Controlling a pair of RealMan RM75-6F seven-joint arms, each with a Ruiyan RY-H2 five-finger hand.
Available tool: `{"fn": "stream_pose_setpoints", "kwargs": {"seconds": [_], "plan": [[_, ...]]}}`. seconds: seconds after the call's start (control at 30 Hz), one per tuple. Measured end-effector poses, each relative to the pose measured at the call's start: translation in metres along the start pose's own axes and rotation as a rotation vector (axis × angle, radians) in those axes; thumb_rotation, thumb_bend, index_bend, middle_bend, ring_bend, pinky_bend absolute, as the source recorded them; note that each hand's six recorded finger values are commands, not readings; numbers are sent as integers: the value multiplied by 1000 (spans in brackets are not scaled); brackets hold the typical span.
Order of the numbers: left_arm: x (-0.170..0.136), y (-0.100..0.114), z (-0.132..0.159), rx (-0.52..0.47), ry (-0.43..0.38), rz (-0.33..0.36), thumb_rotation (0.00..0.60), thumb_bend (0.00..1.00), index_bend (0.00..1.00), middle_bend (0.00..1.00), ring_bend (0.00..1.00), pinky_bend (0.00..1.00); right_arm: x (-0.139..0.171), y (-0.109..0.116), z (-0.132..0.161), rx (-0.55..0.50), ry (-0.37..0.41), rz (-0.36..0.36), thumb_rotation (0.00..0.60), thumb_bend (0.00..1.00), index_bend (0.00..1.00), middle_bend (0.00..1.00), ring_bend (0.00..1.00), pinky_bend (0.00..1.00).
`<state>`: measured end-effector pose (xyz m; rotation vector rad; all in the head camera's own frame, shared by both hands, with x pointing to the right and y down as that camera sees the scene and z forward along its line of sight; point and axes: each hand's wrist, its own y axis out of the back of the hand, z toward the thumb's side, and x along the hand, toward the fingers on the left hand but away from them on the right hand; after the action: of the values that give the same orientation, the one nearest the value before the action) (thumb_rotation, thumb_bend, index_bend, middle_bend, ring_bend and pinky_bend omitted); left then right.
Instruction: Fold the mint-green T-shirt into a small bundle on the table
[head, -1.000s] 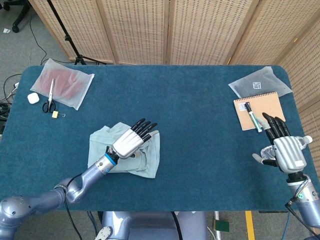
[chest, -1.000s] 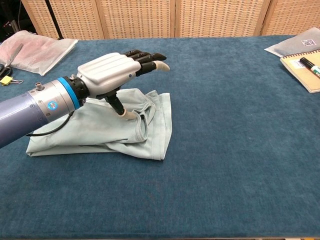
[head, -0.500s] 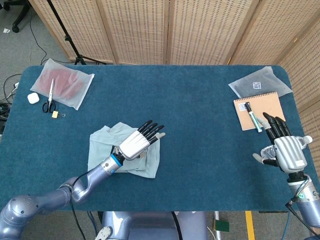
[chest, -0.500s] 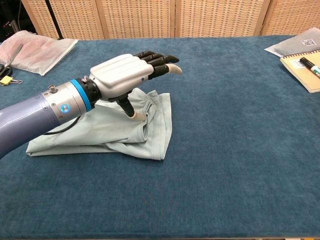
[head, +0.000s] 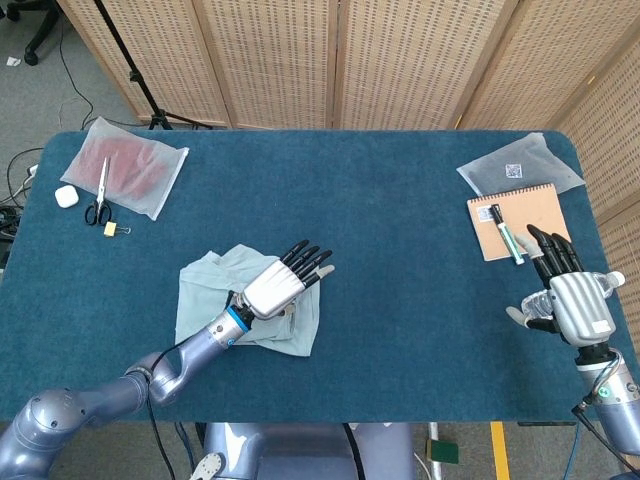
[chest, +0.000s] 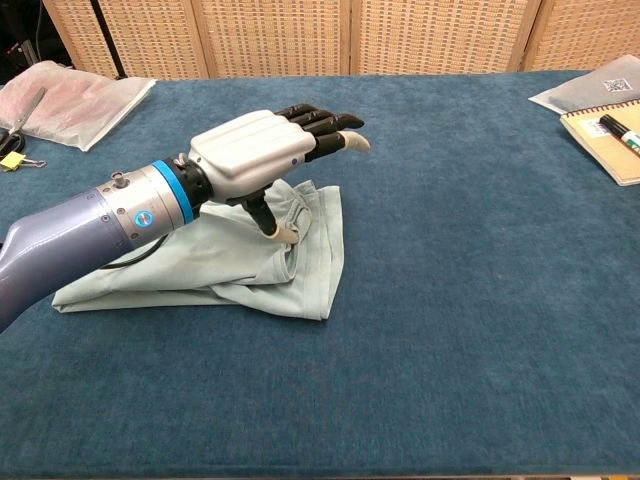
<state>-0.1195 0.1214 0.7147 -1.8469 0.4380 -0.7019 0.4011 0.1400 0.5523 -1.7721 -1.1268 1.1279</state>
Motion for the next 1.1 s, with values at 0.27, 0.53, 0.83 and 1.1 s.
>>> {"fn": "stream_pose_setpoints", "kwargs": {"seconds": [0.27, 0.53, 0.83, 1.1], "plan": [[-1, 7, -1, -17, 2, 25, 600, 0, 0, 0, 0, 0, 0, 0, 0, -1, 0, -1, 600, 0, 0, 0, 0, 42], [-11, 32, -9, -40, 10, 88, 600, 0, 0, 0, 0, 0, 1, 0, 1, 3, 4, 0, 600, 0, 0, 0, 0, 42], [-41, 72, -38, -36, 69, 159, 600, 0, 0, 0, 0, 0, 3, -1, 4, 9, 11, 2, 600, 0, 0, 0, 0, 42], [-95, 111, -87, -24, 195, 244, 600, 0, 0, 0, 0, 0, 5, -2, 8, 18, 20, 1, 600, 0, 0, 0, 0, 42]]}}
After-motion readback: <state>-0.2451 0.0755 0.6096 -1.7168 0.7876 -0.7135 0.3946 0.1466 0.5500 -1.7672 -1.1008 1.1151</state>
